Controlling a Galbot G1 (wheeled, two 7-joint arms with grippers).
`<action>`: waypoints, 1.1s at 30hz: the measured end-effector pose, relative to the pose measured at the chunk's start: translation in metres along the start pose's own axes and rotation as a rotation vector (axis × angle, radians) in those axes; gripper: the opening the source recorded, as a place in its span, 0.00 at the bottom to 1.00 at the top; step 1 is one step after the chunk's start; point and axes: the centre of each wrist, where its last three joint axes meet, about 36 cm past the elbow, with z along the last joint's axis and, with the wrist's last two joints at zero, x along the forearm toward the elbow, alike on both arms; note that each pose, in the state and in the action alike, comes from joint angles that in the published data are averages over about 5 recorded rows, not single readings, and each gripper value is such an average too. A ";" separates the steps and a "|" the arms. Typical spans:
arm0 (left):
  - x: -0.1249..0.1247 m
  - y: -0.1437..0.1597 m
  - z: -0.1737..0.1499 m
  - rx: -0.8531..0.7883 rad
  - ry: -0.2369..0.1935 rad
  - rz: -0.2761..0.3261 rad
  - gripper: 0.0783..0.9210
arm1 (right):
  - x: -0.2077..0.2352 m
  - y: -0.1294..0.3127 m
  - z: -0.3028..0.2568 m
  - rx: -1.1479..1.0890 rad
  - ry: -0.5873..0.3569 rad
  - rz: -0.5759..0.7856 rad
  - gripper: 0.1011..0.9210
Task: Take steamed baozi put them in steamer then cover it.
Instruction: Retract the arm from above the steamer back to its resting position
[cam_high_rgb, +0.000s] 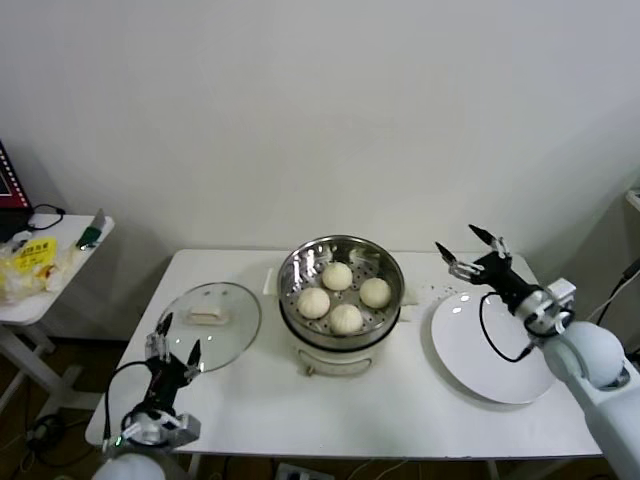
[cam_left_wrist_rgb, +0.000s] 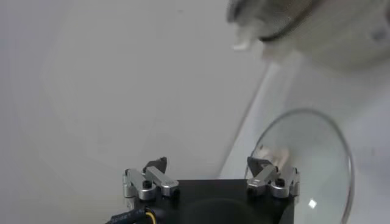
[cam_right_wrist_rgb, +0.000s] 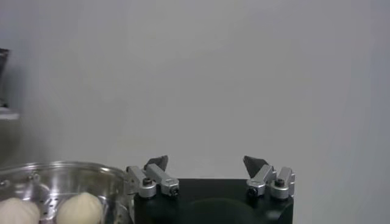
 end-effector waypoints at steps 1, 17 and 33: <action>-0.003 -0.001 0.001 -0.044 0.000 -0.001 0.88 | 0.007 0.003 0.004 -0.011 0.006 0.017 0.88; -0.088 -0.044 0.025 -0.430 -0.022 -0.002 0.88 | 0.087 0.033 0.055 -0.133 0.137 0.189 0.88; -0.157 -0.070 0.039 -0.494 -0.005 0.023 0.88 | 0.118 0.037 0.075 -0.141 0.185 0.242 0.88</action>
